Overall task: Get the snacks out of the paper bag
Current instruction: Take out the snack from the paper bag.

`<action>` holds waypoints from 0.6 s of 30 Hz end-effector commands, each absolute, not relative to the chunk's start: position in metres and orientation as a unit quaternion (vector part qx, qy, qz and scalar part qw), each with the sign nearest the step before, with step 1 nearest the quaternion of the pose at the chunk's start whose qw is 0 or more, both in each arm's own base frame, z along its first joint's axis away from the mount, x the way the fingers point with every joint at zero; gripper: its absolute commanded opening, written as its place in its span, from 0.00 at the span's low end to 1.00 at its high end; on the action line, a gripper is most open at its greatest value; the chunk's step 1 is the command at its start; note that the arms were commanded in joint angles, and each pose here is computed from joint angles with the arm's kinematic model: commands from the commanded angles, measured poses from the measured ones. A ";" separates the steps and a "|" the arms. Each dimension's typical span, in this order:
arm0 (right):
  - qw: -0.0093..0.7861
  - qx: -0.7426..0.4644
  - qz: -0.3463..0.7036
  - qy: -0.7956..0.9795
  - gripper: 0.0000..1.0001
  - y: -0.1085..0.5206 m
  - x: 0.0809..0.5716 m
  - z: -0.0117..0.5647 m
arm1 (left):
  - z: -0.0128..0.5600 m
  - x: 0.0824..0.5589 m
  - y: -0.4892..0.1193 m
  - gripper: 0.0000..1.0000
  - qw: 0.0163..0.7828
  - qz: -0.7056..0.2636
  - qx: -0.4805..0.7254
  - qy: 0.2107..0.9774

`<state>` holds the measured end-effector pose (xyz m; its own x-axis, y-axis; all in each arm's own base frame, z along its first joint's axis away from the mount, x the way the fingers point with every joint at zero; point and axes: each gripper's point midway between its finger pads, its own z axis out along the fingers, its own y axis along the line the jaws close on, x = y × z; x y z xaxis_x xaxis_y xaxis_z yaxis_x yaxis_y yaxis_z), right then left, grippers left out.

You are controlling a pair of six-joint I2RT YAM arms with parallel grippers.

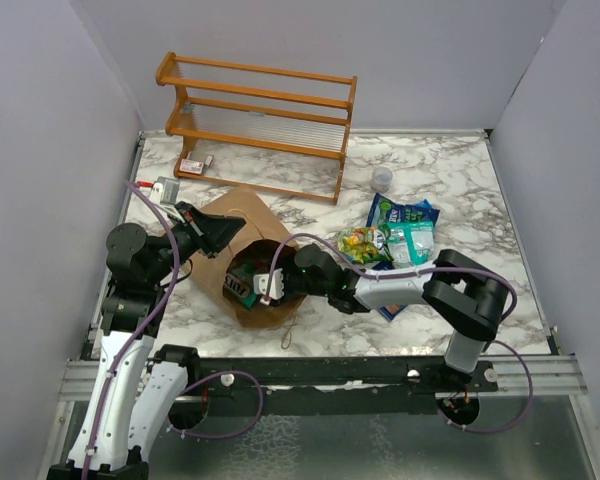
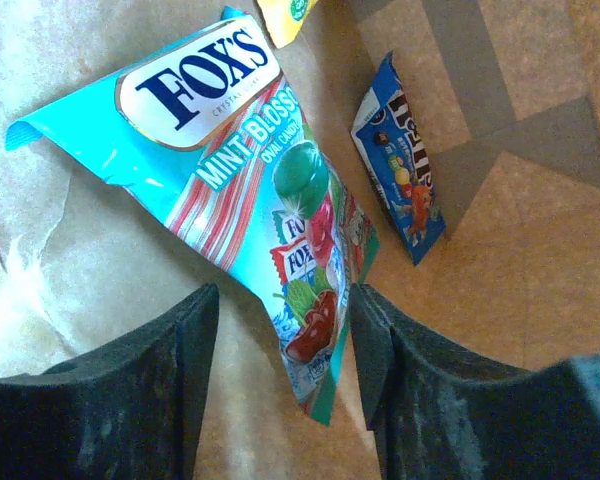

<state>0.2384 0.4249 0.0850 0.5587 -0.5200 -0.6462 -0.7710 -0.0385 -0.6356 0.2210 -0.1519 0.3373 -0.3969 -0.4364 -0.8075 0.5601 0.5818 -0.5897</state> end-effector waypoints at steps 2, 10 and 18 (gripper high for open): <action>0.547 -0.717 0.070 0.426 0.59 0.436 0.253 0.083 | 0.347 0.219 -0.153 0.00 0.563 -0.459 0.056 0.685; 0.549 -0.744 0.013 0.380 0.65 0.459 0.263 0.081 | 0.349 0.218 -0.153 0.00 0.563 -0.456 0.059 0.686; 0.558 -0.742 0.007 0.372 0.51 0.473 0.265 0.086 | 0.349 0.215 -0.151 0.00 0.565 -0.451 0.059 0.688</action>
<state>0.2601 0.4632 0.0744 0.7060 -0.5526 -0.4430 -0.5934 -0.1201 -0.7959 0.2207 -0.1520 0.3375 -0.3953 -0.4356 -0.8087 0.5619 0.5817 -0.5881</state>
